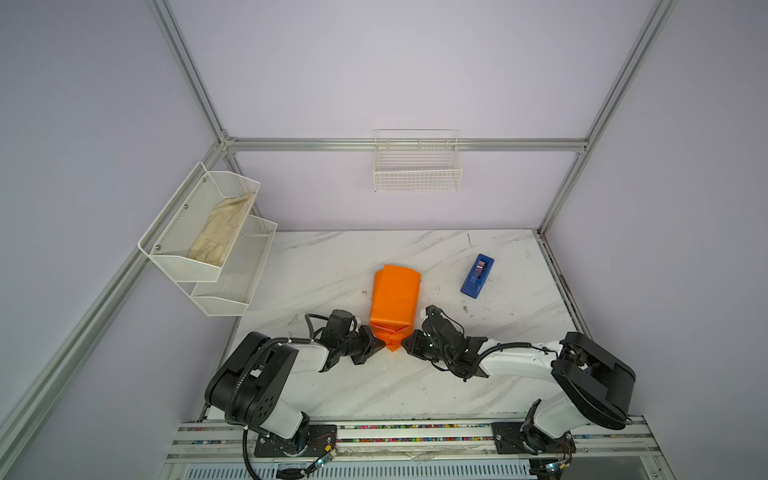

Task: Wrap the gift box in paper

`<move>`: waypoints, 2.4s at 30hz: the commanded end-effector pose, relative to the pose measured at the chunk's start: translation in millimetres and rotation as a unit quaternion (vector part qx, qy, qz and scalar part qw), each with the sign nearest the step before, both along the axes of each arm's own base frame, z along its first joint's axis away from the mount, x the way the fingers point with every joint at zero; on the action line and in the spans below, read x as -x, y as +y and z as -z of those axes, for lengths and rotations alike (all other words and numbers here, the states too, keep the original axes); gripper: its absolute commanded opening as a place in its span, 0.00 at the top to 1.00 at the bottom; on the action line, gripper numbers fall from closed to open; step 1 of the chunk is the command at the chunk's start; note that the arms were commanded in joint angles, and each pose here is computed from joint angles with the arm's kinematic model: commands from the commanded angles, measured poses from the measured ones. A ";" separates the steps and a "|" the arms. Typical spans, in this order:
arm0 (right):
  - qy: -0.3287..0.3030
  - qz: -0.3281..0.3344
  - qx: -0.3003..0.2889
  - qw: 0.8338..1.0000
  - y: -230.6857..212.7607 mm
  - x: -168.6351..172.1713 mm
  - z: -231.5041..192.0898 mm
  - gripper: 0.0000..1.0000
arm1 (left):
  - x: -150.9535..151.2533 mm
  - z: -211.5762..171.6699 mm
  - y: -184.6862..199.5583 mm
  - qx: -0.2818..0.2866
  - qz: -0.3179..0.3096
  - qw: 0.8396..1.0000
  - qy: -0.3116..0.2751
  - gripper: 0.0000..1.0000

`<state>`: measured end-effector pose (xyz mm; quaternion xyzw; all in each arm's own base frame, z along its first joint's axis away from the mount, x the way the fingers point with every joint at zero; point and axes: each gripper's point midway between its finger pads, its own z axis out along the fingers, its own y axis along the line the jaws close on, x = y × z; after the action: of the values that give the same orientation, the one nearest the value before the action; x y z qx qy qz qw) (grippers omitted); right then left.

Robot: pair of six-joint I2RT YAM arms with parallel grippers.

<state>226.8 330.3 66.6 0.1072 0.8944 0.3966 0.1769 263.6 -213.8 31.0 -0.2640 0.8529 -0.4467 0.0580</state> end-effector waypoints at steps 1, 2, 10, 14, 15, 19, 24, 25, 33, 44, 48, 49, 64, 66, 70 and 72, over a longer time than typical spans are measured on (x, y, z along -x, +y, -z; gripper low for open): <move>0.052 0.032 -0.104 0.993 9.8 4.5 -14.4 0.67 | -25.2 -37.9 -9.7 0.032 -0.005 0.998 -0.047 1.00; 0.064 0.041 -0.123 0.990 9.7 4.9 -13.4 0.63 | -25.1 -38.5 -9.8 0.033 -0.006 0.998 -0.046 1.00; 0.124 0.091 -0.230 0.961 9.8 -5.6 -5.3 0.48 | -22.2 -40.9 -9.4 0.040 -0.009 0.998 -0.044 1.00; 0.147 0.115 -0.269 0.945 8.2 -13.2 0.2 0.47 | -20.8 -39.9 -9.0 0.040 -0.008 0.998 -0.042 1.00; 0.155 0.120 -0.276 0.941 8.5 -14.6 2.8 0.47 | -20.9 -40.5 -9.0 0.040 -0.009 0.998 -0.043 1.00; 0.178 0.127 -0.301 0.928 12.1 -17.6 12.0 0.51 | -19.6 -40.7 -8.1 0.041 -0.011 0.998 -0.042 1.00; 0.204 0.131 -0.340 0.909 15.3 -16.6 19.9 0.66 | -18.4 -41.8 -8.2 0.042 -0.013 0.998 -0.043 1.00; 0.208 0.132 -0.346 0.905 14.8 -16.1 21.1 0.69 | -18.4 -41.7 -8.3 0.042 -0.013 0.998 -0.042 1.00; 0.219 0.145 -0.358 0.896 7.8 -13.1 25.6 0.92 | -18.3 -44.0 -9.5 0.042 -0.012 0.998 -0.045 1.00; 0.221 0.157 -0.341 0.900 -6.2 -4.0 33.4 1.00 | -38.7 -122.4 8.7 -0.120 0.078 0.973 -0.183 0.71; 0.231 0.150 -0.332 0.902 -9.5 4.2 37.4 1.00 | -52.8 -159.5 9.5 -0.195 0.161 0.931 -0.263 0.71; 0.234 0.148 -0.330 0.902 -10.0 5.9 38.3 1.00 | -55.7 -167.4 7.8 -0.207 0.184 0.918 -0.285 0.71; 0.234 0.159 -0.319 0.904 -26.7 9.6 35.4 1.00 | -67.3 -175.4 -25.8 -0.258 0.429 0.694 -0.518 0.53; 0.233 0.159 -0.317 0.906 -27.0 8.7 34.6 1.00 | -53.5 -171.0 -33.2 -0.257 0.461 0.640 -0.558 0.52; 0.229 0.156 -0.314 0.908 -25.8 6.5 31.7 1.00 | -31.8 -159.0 -44.8 -0.265 0.504 0.550 -0.610 0.47; 0.228 0.156 -0.314 0.908 -26.1 5.3 30.7 1.00 | -26.5 -148.3 -48.8 -0.264 0.523 0.530 -0.613 0.47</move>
<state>222.8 310.0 47.3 0.3166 0.7259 0.6096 0.0341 299.7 -253.8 182.5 0.5160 0.7441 -0.2258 0.3594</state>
